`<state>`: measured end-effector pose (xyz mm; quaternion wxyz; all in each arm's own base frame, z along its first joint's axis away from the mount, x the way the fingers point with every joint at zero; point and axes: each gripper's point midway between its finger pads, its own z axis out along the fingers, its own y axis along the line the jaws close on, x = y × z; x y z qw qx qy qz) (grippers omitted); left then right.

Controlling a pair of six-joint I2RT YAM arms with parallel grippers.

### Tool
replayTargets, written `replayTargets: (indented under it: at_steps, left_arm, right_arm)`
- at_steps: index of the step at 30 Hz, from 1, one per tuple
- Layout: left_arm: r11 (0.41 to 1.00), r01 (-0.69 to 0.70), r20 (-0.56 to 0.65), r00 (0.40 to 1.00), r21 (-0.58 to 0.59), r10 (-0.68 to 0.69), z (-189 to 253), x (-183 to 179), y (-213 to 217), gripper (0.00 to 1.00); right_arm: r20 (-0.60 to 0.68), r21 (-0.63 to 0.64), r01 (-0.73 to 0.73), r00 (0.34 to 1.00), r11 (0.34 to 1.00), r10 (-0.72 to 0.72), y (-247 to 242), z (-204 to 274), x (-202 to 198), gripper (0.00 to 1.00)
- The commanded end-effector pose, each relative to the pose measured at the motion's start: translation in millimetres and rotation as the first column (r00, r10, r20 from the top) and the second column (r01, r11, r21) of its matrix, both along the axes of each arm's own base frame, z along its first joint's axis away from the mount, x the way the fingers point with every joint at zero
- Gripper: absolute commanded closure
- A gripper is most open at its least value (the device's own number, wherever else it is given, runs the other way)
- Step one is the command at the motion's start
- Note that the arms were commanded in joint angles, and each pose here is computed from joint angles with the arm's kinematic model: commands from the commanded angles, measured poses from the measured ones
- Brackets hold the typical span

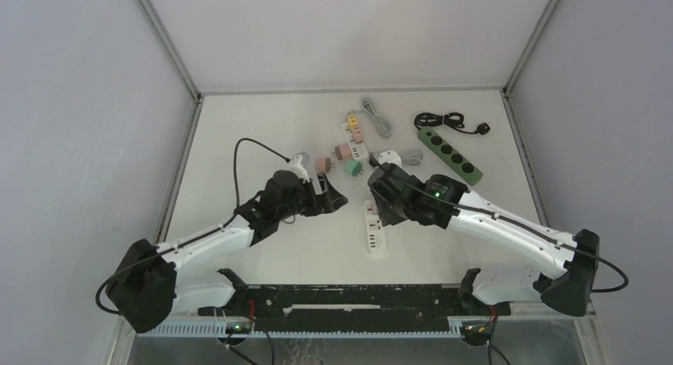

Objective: Insert the plug
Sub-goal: Insert the plug into the socket.

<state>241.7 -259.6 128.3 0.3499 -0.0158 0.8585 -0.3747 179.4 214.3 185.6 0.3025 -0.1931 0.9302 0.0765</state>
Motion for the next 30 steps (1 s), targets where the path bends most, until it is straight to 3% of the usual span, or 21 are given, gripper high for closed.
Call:
replayTargets:
  at_steps: [1, 15, 30]
  left_arm:
    - [0.993, 0.109, 0.031, 0.994, -0.046, -0.107, 2, -6, -27, 0.09]
    - [0.974, 0.216, -0.096, 0.970, -0.070, -0.222, -41, -12, -71, 0.26]
    - [0.960, 0.265, -0.179, 0.944, -0.093, -0.278, -64, -14, -103, 0.45]
  right_arm:
    - [-0.116, 0.028, 0.133, 0.985, 0.991, -0.129, -7, -2, -11, 1.00]
    - [-0.252, 0.052, 0.245, 0.941, 0.968, -0.224, -1, -43, 9, 1.00]
    - [-0.274, 0.045, 0.242, 0.936, 0.969, -0.221, 4, -80, 23, 1.00]
